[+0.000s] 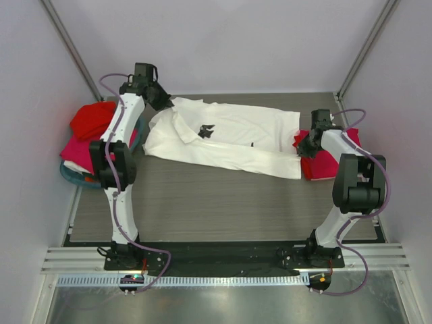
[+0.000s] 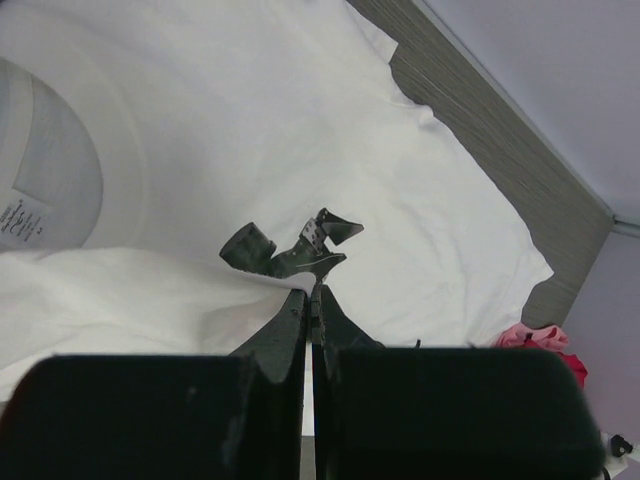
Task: Fold and stack the t-shirts
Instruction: Fold the tshirt
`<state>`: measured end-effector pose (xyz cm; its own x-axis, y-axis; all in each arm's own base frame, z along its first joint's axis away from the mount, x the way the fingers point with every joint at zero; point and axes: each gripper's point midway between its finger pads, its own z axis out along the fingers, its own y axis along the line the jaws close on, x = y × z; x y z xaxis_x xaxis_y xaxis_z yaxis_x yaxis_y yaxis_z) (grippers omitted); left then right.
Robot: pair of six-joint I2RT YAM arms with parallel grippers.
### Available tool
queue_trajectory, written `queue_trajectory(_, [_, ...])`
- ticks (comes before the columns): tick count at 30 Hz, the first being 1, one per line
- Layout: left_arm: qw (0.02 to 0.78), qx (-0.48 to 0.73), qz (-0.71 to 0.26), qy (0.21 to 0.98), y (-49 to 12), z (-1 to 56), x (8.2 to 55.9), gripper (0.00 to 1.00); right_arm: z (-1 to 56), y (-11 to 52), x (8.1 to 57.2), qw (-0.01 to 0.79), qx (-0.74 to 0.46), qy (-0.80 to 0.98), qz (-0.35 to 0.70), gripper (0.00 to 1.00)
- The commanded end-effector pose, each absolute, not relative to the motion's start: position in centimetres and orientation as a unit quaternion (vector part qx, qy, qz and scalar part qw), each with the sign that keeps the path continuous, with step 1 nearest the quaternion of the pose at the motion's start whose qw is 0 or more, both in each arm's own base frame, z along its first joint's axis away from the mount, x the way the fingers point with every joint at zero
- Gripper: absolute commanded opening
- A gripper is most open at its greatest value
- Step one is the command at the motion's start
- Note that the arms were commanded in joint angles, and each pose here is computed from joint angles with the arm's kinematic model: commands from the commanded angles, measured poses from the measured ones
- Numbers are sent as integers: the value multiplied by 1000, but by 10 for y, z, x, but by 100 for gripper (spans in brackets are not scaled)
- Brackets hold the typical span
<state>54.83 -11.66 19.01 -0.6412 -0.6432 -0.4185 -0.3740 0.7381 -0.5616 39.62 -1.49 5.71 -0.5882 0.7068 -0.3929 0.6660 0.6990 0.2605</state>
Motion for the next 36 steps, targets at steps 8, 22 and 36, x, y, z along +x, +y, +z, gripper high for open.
queue_trajectory(8, [304,-286,-236,878,-132,170,576,0,75,-15,416,273,380,882,62,3])
queue_trajectory(22, [339,-275,-264,860,-149,169,597,69,106,-10,401,319,366,870,88,52])
queue_trajectory(36, [375,-292,-239,847,-111,216,436,91,80,25,323,382,427,806,151,53])
